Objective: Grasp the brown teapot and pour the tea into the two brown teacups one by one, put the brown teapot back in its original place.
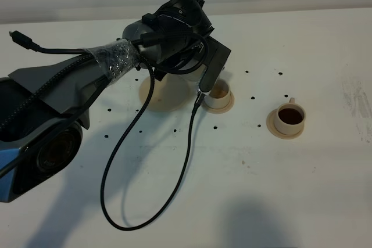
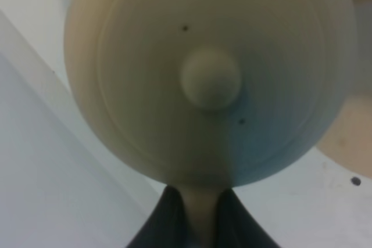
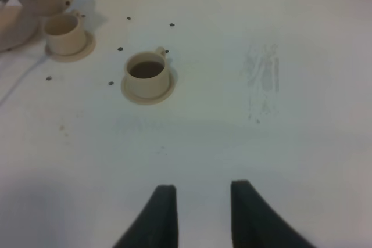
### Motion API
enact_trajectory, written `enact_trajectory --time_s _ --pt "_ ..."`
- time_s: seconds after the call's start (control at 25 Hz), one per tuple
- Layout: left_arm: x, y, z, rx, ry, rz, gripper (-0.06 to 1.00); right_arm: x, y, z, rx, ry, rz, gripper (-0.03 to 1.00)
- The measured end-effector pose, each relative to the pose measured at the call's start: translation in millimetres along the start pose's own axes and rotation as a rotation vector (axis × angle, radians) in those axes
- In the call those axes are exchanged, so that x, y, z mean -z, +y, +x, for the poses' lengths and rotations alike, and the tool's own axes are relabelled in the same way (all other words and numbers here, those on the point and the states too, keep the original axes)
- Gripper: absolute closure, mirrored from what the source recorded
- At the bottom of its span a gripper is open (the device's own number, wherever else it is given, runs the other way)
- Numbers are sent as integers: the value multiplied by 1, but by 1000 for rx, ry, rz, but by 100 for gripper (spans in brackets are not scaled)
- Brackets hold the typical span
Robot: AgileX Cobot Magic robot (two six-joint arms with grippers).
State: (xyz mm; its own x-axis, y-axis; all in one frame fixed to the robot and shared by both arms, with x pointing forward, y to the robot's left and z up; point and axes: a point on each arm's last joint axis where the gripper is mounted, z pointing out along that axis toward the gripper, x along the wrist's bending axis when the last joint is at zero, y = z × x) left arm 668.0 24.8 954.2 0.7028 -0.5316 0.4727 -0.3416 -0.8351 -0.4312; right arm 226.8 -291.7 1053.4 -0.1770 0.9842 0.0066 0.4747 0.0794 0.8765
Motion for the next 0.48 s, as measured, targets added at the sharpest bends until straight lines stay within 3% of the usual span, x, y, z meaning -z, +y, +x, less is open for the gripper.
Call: enact_trajectory --time_s 0.48 --pt "0 2 1 -143 10 0 86 0 0 0 0 0 0 75"
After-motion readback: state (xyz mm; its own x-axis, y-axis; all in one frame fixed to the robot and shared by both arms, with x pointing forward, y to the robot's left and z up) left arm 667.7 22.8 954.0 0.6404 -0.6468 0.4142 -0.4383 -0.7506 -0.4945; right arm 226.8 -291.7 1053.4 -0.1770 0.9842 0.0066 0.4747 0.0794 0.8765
